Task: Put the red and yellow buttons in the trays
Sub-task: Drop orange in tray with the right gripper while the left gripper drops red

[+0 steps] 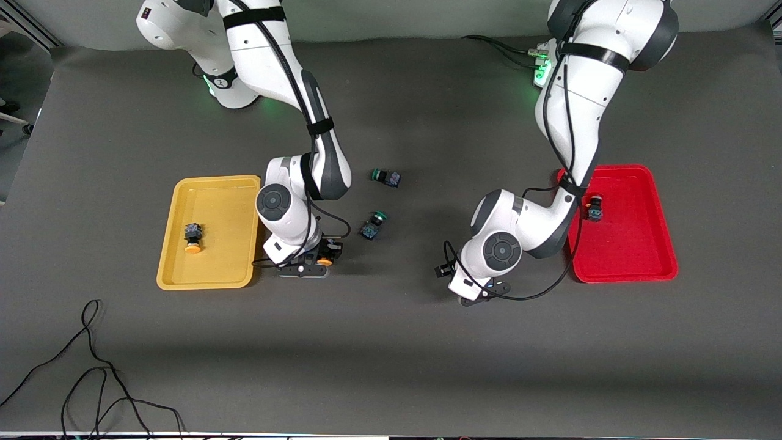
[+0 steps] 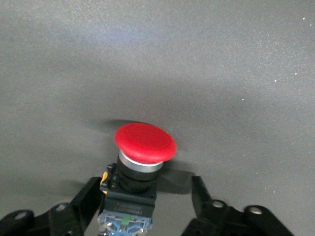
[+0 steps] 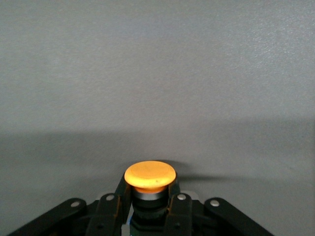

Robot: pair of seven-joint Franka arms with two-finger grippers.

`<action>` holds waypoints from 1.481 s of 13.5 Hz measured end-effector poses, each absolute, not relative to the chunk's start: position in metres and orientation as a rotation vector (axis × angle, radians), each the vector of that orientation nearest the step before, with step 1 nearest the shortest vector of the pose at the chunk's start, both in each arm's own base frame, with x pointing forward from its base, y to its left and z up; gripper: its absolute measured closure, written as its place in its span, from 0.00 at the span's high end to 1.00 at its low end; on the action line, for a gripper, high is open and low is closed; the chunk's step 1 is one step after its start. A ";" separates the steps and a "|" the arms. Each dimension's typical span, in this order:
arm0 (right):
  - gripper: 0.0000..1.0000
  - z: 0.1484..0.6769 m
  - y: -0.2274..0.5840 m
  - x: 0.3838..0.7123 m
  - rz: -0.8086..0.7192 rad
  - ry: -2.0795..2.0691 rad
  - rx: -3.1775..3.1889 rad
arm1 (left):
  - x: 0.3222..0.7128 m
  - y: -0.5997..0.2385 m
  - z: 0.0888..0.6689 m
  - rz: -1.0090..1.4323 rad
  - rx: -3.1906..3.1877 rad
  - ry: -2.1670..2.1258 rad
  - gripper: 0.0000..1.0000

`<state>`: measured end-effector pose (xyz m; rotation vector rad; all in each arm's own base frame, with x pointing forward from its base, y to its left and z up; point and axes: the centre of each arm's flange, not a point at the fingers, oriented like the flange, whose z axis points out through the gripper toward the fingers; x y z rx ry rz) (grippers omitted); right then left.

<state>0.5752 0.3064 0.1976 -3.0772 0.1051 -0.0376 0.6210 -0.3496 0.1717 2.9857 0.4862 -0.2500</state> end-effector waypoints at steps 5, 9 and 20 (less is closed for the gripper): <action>0.33 0.291 0.294 0.602 0.149 0.067 -3.082 | 0.628 -0.344 0.183 -0.219 2.987 0.496 0.42; 0.33 0.330 0.222 0.599 0.218 -0.108 -3.160 | 0.652 -0.291 0.244 -0.214 3.123 0.443 0.42; 0.33 0.193 0.038 0.554 0.194 -0.299 -3.073 | 0.572 0.028 0.263 -0.256 3.168 0.012 0.42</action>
